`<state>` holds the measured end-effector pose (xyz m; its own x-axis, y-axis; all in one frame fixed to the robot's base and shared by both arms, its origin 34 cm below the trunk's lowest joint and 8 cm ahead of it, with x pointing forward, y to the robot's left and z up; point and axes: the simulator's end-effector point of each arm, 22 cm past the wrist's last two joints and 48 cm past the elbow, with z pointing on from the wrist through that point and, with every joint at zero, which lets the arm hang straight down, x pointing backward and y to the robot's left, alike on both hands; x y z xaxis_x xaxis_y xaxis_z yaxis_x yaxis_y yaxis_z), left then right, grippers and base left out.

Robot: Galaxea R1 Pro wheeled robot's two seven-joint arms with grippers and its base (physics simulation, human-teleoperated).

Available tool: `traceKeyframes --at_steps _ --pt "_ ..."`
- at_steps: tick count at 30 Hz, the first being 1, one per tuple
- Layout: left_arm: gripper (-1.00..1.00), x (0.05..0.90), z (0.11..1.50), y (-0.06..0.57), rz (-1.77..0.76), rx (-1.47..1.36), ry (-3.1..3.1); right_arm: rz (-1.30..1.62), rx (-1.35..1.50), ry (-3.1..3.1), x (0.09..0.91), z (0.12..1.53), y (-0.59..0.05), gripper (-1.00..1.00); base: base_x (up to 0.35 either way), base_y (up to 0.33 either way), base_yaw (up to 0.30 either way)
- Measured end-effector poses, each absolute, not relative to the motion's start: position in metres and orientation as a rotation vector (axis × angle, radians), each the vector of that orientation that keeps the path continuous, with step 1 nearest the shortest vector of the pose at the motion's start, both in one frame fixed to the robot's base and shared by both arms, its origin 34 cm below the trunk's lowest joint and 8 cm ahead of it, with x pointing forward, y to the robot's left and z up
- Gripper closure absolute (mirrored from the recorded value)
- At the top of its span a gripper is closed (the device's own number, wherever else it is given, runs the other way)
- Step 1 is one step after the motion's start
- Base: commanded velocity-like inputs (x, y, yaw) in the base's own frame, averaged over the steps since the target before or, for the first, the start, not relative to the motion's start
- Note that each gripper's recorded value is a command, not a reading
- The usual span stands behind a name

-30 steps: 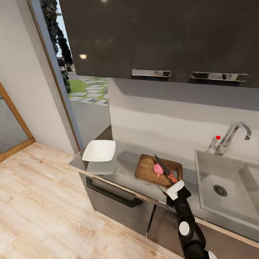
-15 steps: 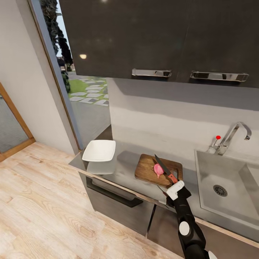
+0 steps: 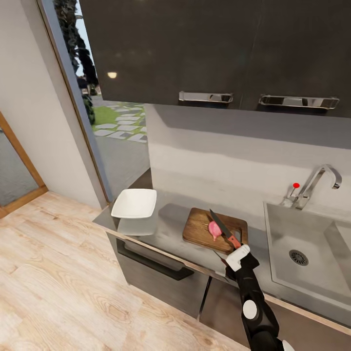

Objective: In the kitchen, take the Vidalia onion out of the sink, dice it on the chopping board with the paring knife, put the diced onion into the bowl on the countertop, then place both the paring knife and the chopping board into the sink.

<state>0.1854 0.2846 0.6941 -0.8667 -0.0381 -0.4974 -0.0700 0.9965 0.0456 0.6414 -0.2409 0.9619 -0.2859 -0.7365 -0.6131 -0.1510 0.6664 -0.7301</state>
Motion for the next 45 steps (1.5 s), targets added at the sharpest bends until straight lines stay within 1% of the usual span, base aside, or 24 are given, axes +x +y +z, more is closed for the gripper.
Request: traceKeyframes --at_steps 45 --pt "-1.0 0.1842 0.6938 0.2846 0.085 -0.076 2.624 -0.673 -0.711 1.804 0.6413 0.9599 -0.2404 1.0 0.0 0.0 0.0"
